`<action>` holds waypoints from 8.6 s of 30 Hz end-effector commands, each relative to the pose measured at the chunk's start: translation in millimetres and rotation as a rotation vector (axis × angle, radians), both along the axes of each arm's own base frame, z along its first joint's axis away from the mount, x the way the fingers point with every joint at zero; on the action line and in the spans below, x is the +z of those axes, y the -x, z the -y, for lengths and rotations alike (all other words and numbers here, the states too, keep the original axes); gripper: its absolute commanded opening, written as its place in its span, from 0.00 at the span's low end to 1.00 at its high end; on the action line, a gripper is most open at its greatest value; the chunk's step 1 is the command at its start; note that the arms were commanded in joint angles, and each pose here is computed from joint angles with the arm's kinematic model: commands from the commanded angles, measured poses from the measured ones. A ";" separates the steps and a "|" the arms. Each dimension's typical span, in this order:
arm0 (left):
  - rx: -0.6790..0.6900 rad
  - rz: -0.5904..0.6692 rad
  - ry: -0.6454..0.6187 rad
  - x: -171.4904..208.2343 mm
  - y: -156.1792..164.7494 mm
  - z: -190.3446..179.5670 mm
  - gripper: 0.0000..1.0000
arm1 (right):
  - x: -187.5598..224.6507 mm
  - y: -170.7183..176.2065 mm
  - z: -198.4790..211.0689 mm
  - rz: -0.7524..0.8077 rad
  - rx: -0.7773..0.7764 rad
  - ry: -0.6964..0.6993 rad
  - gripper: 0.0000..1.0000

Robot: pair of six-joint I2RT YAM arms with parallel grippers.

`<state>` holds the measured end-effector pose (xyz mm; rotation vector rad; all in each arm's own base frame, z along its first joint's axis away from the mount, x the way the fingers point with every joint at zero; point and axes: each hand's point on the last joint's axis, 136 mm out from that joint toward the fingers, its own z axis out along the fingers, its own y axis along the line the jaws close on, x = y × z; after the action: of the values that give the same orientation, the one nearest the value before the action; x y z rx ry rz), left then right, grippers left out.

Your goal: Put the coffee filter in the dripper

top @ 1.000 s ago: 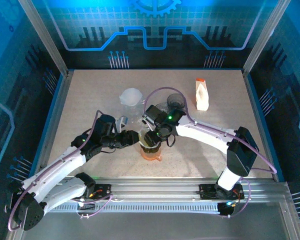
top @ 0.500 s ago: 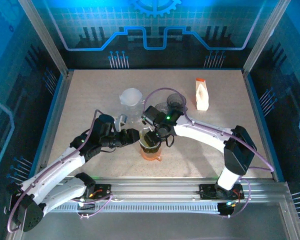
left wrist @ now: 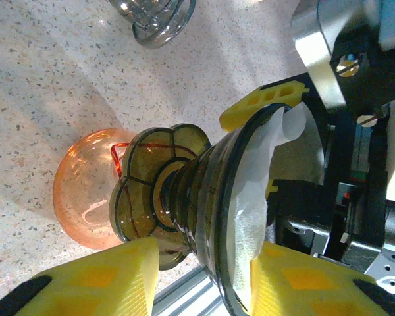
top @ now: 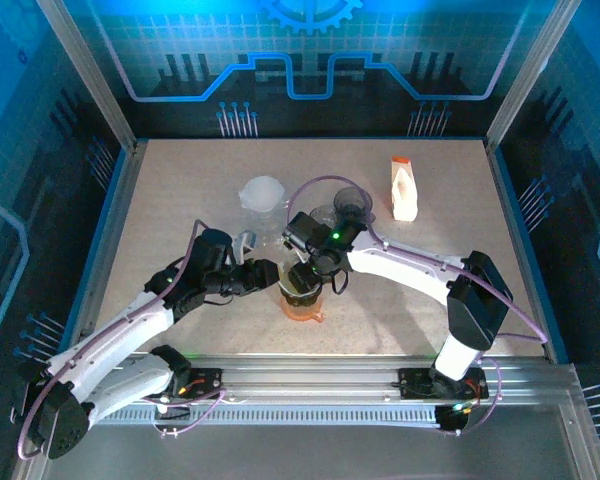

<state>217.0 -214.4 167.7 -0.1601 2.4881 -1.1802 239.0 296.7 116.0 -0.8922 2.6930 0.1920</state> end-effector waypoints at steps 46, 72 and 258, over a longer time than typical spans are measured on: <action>0.009 -0.015 -0.001 -8.3 5.7 -2.3 0.36 | 55.6 7.2 49.9 0.109 -0.144 -0.081 0.64; 0.020 -0.019 0.002 -9.3 5.3 -3.0 0.42 | 60.1 21.4 44.1 0.094 -0.111 -0.157 0.61; 0.311 0.151 -0.168 18.3 23.4 -94.6 0.99 | -50.1 66.5 -11.2 0.256 0.277 -0.527 0.31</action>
<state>193.9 -126.9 180.6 -0.3543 2.3304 -0.8436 166.6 291.4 49.8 -1.0043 2.1990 0.7288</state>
